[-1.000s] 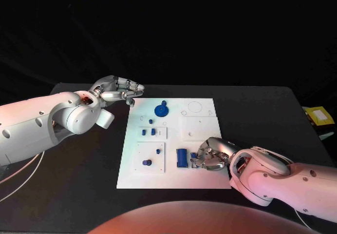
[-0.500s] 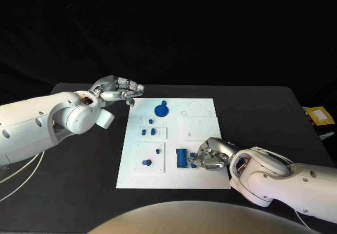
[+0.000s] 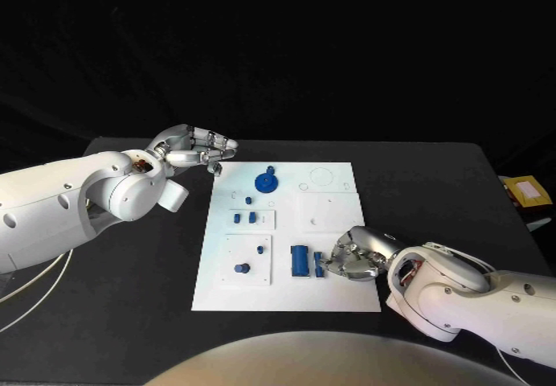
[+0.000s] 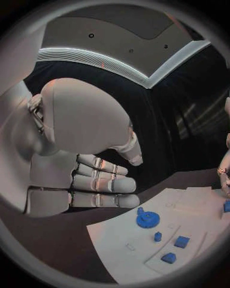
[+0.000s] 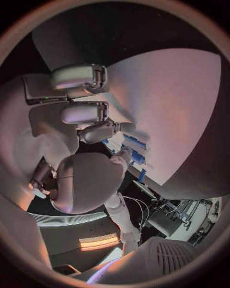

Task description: Assemble the parts on the task board

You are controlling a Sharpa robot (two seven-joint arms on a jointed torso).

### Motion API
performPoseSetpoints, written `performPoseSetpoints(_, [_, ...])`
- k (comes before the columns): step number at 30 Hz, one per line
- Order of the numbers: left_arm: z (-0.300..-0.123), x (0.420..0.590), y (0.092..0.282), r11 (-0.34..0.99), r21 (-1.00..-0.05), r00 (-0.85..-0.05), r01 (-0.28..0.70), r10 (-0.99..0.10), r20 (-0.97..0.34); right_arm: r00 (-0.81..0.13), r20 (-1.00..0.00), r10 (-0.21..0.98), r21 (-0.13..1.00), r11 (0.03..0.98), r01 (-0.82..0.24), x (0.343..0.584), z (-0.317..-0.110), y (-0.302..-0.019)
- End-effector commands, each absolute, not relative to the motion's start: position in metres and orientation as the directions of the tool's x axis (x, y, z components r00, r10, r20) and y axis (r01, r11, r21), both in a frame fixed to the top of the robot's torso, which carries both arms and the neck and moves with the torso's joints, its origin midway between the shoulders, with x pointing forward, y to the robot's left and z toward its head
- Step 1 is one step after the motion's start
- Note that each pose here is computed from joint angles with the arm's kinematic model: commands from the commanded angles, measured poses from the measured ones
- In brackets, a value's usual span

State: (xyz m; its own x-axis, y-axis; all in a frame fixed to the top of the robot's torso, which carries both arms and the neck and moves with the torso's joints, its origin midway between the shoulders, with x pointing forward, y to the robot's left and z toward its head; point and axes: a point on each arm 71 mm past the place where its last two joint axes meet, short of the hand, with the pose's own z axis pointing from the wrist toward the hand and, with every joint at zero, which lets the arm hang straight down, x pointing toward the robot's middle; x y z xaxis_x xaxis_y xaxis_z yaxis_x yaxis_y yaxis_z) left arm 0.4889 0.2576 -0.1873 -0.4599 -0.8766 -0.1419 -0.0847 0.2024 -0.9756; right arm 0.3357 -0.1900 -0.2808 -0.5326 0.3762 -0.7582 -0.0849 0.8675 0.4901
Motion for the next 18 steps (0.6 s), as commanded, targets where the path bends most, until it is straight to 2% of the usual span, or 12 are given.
performPoseSetpoints(1, [-0.185,0.490,0.256,0.183,-0.981,-0.459,-0.068,-0.878,-0.132,-0.486,-0.745,0.458,0.585,0.798,-0.144,0.339,-0.271,-0.191])
performPoseSetpoints(2, [-0.185,0.490,0.256,0.183,-0.981,-0.459,-0.068,-0.878,-0.132,-0.486,-0.745,0.458,0.585,0.798,-0.144,0.339,-0.271,-0.191])
performPoseSetpoints(6, [-0.184,0.492,0.255,0.147,-0.988,-0.440,-0.055,-0.891,-0.108,-0.429,-0.677,0.598,0.713,0.676,-0.185,0.356,-0.259,-0.199])
performPoseSetpoints(9, [-0.185,0.495,0.254,0.118,-0.992,-0.428,-0.051,-0.900,-0.085,-0.410,-0.602,0.686,0.789,0.590,-0.170,0.374,-0.255,-0.208])
performPoseSetpoints(13, [-0.188,0.500,0.252,0.058,-0.997,-0.400,-0.046,-0.916,-0.035,-0.369,-0.462,0.807,0.881,0.466,-0.083,0.411,-0.255,-0.225])
performPoseSetpoints(18, [-0.193,0.510,0.253,-0.015,-0.999,-0.347,-0.029,-0.938,0.024,-0.269,-0.281,0.921,0.952,0.302,0.040,0.459,-0.261,-0.249])
